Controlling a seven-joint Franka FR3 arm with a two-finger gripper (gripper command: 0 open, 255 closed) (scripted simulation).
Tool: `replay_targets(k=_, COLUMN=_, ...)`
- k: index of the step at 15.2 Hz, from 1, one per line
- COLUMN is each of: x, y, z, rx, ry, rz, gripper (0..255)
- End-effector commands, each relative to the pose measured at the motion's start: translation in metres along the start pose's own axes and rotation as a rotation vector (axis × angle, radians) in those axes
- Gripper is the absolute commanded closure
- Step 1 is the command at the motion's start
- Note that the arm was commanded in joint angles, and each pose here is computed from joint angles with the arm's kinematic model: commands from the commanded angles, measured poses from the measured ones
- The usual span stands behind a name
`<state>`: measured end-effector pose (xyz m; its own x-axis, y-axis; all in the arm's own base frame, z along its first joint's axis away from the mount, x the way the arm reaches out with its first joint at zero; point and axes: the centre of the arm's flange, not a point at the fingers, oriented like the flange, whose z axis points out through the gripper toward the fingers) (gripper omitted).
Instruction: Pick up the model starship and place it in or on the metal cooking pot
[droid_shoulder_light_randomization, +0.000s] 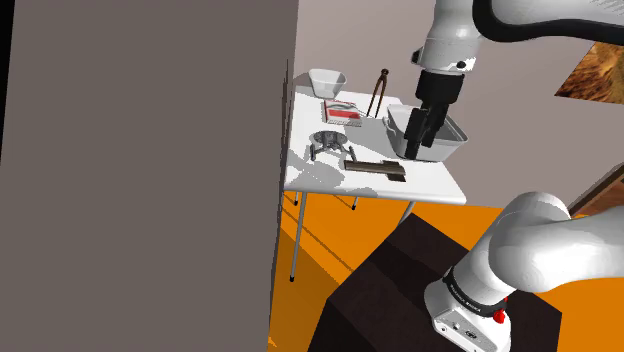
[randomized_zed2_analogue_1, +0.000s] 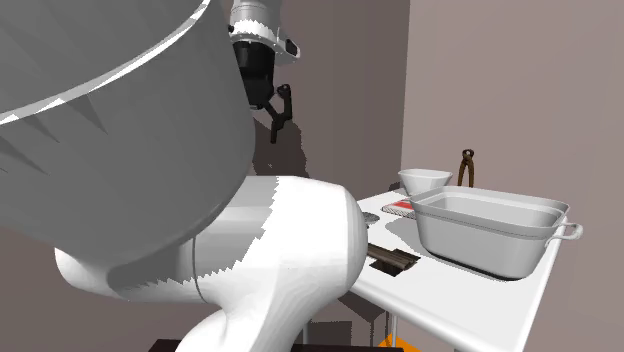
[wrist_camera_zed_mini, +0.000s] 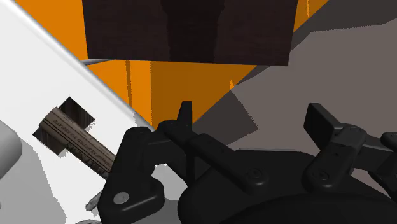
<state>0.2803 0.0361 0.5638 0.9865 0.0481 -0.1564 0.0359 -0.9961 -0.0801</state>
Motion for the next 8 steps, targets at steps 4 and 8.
replay_targets(k=4, x=0.027, y=0.024, z=0.013, rx=-0.004, ry=0.004, rz=-0.046, gripper=0)
replay_targets(k=8, x=0.065, y=0.055, z=0.030, rx=-0.010, ry=0.009, rz=-0.106, gripper=0)
